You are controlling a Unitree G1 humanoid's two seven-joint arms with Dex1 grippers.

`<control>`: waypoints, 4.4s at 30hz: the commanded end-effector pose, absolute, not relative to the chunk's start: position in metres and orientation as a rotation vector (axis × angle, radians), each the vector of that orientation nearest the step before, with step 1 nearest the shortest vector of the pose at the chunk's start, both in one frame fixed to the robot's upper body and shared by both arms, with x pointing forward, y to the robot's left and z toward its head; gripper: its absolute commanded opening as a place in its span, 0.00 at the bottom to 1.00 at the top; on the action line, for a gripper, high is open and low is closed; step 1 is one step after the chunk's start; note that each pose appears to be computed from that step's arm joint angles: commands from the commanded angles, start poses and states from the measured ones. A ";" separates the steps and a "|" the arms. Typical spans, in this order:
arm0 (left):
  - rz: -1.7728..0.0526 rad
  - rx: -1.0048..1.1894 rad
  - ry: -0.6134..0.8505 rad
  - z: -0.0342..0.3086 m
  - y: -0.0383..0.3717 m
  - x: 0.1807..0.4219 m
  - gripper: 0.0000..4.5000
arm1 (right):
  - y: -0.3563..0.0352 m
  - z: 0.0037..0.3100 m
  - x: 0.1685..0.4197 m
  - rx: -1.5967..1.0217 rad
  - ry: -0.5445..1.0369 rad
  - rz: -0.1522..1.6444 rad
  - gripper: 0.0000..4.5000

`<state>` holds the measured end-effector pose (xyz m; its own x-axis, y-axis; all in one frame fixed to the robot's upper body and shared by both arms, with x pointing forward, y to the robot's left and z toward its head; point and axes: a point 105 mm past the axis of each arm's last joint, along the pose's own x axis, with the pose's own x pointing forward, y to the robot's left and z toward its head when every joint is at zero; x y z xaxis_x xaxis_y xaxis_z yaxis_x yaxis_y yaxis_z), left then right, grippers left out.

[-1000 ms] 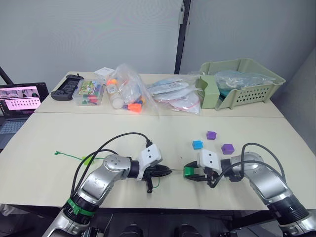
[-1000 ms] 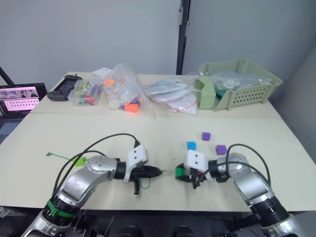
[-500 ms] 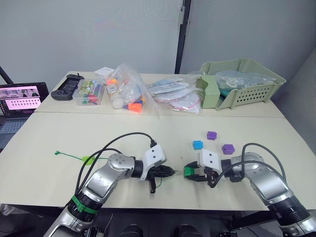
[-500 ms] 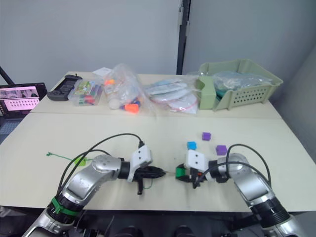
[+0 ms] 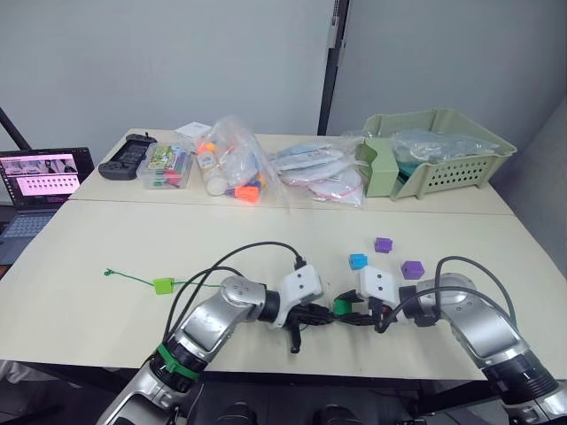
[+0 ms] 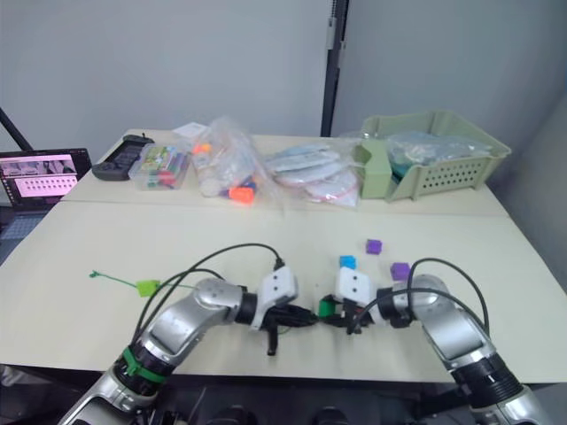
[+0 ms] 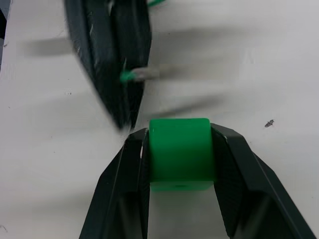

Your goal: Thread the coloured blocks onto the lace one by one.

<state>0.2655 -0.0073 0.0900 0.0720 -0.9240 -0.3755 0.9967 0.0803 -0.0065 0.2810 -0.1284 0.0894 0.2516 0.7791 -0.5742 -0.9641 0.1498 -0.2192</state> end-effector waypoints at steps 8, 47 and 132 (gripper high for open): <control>-1.404 0.314 0.318 0.093 0.015 0.278 0.00 | -0.132 0.075 0.274 -0.604 0.427 1.301 0.26; -1.317 0.597 0.371 0.102 0.094 0.311 0.78 | -0.120 0.077 0.276 -0.591 0.373 1.275 0.26; -1.376 0.578 0.396 0.114 0.044 0.272 0.00 | -0.100 0.081 0.266 -0.630 0.359 1.473 0.26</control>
